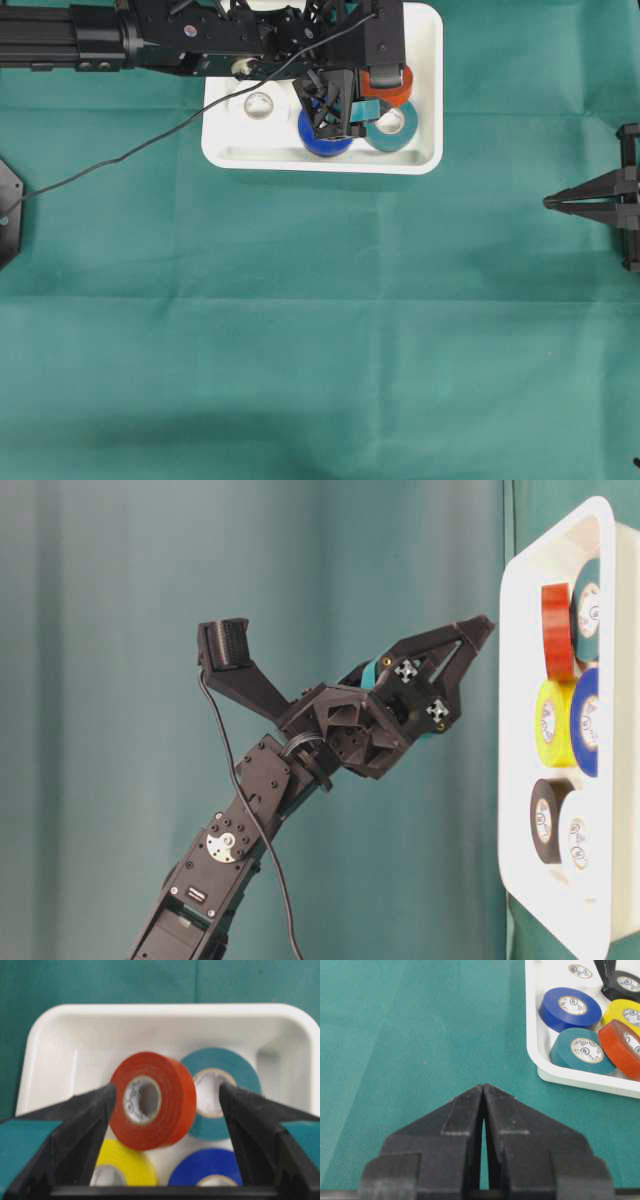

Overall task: Put the tape into the white case with the left arm.
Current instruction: 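Carry the orange roll into the tray above the teal roll, then release the orange roll and withdraw the left gripper leftward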

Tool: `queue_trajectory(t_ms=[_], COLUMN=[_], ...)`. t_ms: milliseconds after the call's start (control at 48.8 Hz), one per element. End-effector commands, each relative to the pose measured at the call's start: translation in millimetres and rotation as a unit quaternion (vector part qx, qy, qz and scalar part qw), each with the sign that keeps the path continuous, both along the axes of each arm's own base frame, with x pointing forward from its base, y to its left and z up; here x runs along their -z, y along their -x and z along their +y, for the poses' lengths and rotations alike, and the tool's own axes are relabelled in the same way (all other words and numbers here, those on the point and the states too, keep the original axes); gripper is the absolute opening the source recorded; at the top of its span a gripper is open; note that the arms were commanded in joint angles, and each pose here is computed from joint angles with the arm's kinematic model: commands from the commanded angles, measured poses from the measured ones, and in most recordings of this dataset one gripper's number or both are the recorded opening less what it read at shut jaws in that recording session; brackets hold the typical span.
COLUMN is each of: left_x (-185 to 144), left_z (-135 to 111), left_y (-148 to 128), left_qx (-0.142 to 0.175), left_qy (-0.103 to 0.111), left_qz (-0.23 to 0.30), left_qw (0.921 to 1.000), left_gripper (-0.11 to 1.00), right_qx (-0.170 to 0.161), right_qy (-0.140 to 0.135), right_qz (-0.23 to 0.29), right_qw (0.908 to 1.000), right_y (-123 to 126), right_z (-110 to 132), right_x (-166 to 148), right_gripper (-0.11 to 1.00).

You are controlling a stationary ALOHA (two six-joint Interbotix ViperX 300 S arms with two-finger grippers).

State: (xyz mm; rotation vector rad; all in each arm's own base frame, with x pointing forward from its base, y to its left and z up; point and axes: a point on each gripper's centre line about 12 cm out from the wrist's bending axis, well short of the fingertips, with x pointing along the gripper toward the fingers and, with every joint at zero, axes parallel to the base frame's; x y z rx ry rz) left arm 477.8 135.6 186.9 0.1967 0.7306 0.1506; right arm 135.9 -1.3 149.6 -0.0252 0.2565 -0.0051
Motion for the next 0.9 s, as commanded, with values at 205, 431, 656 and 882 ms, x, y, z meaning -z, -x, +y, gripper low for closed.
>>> queue_trajectory(t_ms=[205, 431, 656, 882], left_x=[-24.7, -30.5, -32.5, -39.6], left_z=[-5.1, -19.5, -29.8, -41.1], left_y=[6.9, 32.1, 69.2, 112.6], left_qx=[0.001, 0.007, 0.007, 0.009], left_qy=[-0.004, 0.0, 0.003, -0.001], left_qz=[-0.024, -0.019, -0.01, -0.018], left_qw=[0.9997, 0.9998, 0.9999, 0.9998], left_gripper=[0.83, 0.83, 0.83, 0.81], right_qx=[0.0, 0.0, 0.0, 0.0], right_qy=[0.0, 0.0, 0.0, 0.0], right_qz=[-0.006, -0.005, -0.005, -0.006], right_qw=[1.0, 1.0, 1.0, 1.0], right_y=[-2.2, -2.0, -2.2, -2.2], right_z=[-0.2, -0.2, -0.2, -0.2], right_x=[-4.6, -3.8, -4.4, -4.6], right_gripper=[-0.1, -0.1, -0.1, -0.1])
